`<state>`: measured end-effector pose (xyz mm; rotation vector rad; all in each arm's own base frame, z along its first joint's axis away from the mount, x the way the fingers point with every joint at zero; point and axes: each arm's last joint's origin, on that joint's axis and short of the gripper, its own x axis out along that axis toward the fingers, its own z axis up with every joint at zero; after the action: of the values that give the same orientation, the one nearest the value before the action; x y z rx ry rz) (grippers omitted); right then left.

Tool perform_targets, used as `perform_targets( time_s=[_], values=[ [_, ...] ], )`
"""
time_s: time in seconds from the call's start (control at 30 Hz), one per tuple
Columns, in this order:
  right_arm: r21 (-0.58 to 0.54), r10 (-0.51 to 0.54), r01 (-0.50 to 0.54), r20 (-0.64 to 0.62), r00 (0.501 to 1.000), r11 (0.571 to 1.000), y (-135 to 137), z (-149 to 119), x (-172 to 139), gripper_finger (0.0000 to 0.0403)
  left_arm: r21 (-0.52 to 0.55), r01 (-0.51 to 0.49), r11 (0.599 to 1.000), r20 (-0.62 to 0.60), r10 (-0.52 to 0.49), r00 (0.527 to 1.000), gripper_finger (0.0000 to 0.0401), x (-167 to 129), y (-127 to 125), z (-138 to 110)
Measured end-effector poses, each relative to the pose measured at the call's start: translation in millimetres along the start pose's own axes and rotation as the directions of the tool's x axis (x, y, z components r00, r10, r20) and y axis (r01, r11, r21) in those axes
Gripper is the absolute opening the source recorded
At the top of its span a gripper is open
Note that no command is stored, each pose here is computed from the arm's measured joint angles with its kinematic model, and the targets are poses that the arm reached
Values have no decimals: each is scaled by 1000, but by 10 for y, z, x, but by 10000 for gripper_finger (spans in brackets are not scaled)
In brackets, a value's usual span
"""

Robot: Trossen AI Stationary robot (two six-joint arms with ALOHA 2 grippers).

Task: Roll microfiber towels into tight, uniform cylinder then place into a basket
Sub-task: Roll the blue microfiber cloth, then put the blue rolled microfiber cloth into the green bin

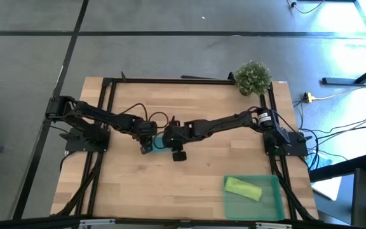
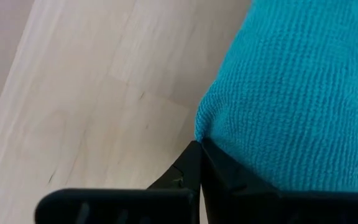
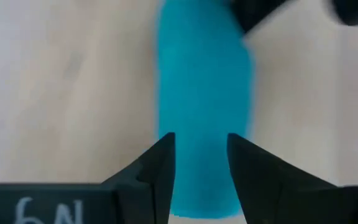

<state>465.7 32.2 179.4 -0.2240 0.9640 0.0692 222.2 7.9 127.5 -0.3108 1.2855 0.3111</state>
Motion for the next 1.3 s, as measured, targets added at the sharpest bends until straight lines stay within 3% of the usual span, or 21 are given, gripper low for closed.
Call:
perform_targets(
  time_s=[0.17, 0.53, 0.97, 1.3],
  values=[
    [24, 68, -68, -5, 998, 997, 34, -40, 53, 146, 62, 6, 998, -3, -6, 1000, 0, 0, -1, -2],
    [65, 32, -27, -80, 996, 997, -55, -206, 344, 146, 84, 10, 996, -5, -9, 1000, 0, 1, -2, -3],
    [76, 28, -22, -82, 996, 997, -97, -213, 353, 146, 84, -7, 996, 4, 7, 1000, 0, 0, 0, 0],
    [142, 35, -21, -98, 995, 990, -145, 114, -127, 146, 84, -14, 996, 12, 13, 1000, 0, 2, 1, 4]
  ],
)
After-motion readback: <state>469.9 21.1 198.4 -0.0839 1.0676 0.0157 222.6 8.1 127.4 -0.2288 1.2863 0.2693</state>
